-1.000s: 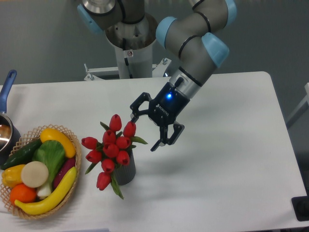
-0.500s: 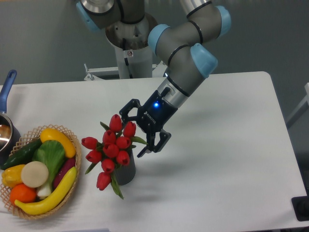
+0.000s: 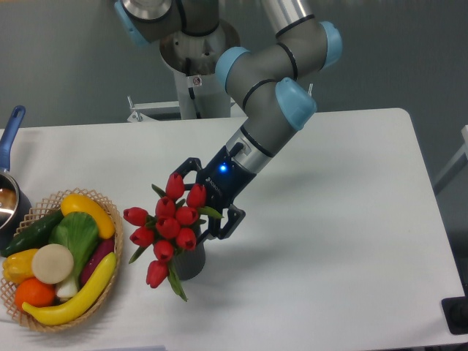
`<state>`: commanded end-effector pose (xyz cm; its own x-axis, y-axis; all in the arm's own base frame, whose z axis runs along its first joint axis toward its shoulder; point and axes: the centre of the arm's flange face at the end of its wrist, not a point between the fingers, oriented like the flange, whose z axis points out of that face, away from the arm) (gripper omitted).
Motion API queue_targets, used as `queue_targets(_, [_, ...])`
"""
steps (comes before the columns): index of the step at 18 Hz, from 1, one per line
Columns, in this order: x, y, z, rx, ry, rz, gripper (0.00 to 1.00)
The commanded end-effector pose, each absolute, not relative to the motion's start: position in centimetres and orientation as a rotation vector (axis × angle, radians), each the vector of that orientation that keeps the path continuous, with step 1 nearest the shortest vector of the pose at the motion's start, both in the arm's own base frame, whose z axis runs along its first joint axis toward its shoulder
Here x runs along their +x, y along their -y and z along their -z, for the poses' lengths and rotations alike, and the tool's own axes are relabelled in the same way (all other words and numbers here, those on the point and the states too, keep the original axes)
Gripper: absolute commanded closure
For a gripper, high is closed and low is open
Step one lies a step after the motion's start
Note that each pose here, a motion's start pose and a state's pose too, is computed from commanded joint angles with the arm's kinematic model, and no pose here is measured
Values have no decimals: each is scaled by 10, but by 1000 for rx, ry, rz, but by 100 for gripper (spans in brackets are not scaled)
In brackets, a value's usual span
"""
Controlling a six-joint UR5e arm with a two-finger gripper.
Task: Pick up the flowers from the vase
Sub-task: 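Lower the gripper around the tulip stems above the vase rim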
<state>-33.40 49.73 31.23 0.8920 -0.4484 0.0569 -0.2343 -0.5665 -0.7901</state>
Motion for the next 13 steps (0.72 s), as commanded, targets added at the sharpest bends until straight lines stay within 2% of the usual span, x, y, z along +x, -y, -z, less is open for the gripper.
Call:
queue_targets(7, [-330,-502,-309,-2202,-484,332,0])
queue_targets(13, [-330,-503,-312,-2189,-489,318,4])
